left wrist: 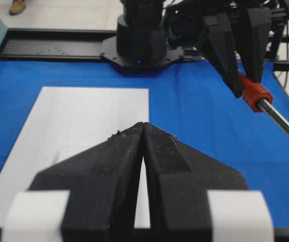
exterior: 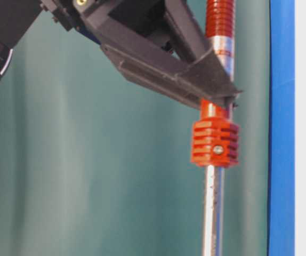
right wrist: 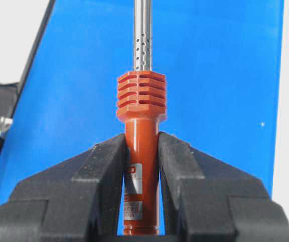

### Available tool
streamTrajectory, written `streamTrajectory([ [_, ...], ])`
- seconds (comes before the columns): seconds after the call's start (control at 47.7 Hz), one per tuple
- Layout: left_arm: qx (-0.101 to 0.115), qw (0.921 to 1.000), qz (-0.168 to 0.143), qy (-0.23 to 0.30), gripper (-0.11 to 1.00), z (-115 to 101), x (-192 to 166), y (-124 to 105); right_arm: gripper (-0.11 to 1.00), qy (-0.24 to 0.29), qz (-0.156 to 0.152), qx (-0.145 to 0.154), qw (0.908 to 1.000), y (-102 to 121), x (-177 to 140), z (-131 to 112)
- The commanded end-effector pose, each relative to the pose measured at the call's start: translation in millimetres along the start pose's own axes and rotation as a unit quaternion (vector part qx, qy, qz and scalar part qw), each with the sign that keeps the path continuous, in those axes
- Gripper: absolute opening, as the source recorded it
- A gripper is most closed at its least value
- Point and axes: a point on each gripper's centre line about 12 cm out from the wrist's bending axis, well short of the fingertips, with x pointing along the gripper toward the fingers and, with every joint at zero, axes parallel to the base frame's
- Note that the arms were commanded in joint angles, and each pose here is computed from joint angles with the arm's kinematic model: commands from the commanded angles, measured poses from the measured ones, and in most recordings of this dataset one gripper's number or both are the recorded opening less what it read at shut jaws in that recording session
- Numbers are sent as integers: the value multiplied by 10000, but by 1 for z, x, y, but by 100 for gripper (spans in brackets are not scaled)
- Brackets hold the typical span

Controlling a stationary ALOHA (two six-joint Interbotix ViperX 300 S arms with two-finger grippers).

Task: Touch the tip of the soldering iron to the mark.
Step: 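Lift the soldering iron tip-down and carry it over the red dots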

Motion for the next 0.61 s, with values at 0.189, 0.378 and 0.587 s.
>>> streamTrajectory([
  [0.189,6,10000,-19,-76,0,4,1,-1,6,-159,-117,-42,9998,-10,-10,18],
  [0.378,6,10000,-18,-69,0,4,1,-1,6,19,-583,-168,9982,-48,-16,22],
  [0.587,6,10000,-18,-61,0,3,1,-1,6,102,-1145,-313,9929,-92,-26,28],
])
